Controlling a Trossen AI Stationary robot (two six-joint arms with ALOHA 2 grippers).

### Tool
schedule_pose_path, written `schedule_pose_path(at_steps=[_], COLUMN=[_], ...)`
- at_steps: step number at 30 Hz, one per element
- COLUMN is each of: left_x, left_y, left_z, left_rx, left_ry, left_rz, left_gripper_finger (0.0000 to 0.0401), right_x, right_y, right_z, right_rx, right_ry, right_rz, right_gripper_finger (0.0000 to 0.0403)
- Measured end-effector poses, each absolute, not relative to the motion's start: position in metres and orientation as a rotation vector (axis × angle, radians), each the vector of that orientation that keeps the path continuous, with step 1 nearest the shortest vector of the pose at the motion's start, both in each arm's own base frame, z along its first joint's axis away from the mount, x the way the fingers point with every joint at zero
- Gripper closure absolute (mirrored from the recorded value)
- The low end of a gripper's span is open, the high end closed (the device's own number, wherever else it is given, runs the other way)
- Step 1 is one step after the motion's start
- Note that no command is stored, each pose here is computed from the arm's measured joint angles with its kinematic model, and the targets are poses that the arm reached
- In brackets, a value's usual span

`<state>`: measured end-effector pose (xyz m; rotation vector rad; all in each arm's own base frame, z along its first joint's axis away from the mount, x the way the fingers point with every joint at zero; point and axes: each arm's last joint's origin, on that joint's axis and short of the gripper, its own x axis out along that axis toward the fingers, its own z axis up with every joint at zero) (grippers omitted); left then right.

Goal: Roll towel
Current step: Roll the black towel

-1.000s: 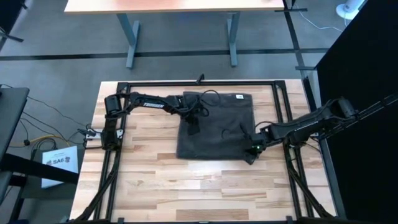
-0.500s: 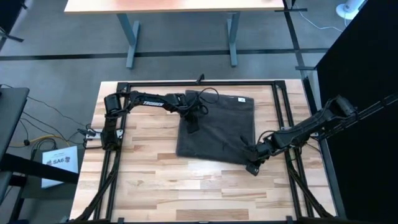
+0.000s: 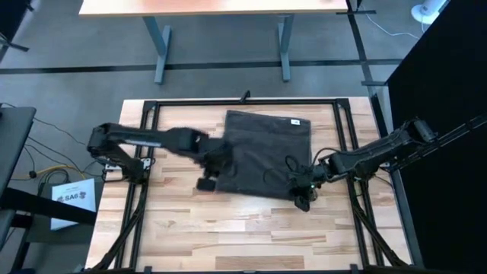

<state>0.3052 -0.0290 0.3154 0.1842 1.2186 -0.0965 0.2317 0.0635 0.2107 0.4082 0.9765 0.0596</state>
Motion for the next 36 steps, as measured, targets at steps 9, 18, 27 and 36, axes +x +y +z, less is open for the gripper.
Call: schedule_pose_path(at_steps=[9,18,27,36], left_x=[0.294,0.306,0.302,0.323], left_y=[-0.071,-0.060,-0.060,-0.064], left_z=[0.295,0.234,0.200,0.163], left_rx=[0.260,0.332,0.307,0.236], left_ry=[1.246,1.181,1.209,1.268], left_rz=[-0.007,-0.028,-0.107,-0.072], left_gripper_finger=[0.0254,0.0227,0.0227,0.0227], right_x=[0.251,0.262,0.252,0.236], right_y=[0.039,0.075,0.096,0.099], right_z=[0.254,0.202,0.183,0.162], right_rx=[0.190,0.254,0.157,0.043], right_ry=[1.048,1.365,1.459,1.499], right_rz=[0.059,-0.055,-0.204,-0.139], right_gripper_finger=[0.0206,0.0178,0.0188,0.0188])
